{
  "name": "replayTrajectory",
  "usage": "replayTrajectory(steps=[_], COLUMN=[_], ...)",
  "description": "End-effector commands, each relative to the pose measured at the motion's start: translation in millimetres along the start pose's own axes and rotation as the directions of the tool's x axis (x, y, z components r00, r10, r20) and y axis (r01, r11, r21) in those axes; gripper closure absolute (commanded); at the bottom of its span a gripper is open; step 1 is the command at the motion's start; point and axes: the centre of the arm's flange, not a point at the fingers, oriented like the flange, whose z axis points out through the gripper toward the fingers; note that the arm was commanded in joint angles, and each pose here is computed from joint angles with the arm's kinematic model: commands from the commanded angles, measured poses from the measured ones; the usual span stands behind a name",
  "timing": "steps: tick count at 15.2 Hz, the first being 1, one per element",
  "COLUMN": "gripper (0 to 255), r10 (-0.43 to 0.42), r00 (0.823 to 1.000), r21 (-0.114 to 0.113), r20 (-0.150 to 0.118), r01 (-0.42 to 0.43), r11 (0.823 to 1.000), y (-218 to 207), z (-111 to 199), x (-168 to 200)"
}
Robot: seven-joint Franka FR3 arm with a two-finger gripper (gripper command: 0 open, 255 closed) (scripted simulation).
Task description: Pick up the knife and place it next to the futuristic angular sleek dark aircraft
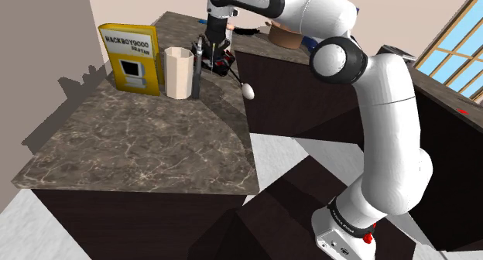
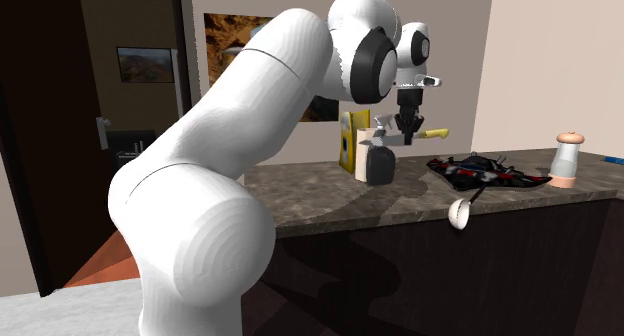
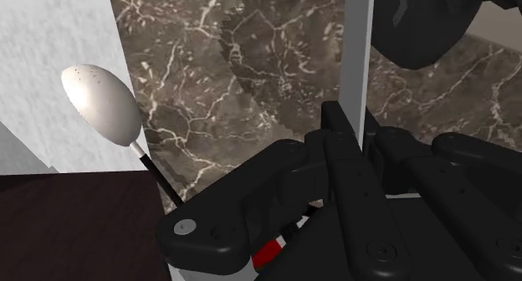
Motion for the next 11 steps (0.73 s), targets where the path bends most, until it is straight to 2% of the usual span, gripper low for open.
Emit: replayTrajectory(steps=[1,11], gripper=[255,255], r10=[0.0,0.0], r00=[1.0,1.0], r21=[0.0,0.0], r20=[0.0,0.0], r01=[0.0,0.0], r11=[1.0,1.0], y=[1,1], z=[11,63], x=[1,0])
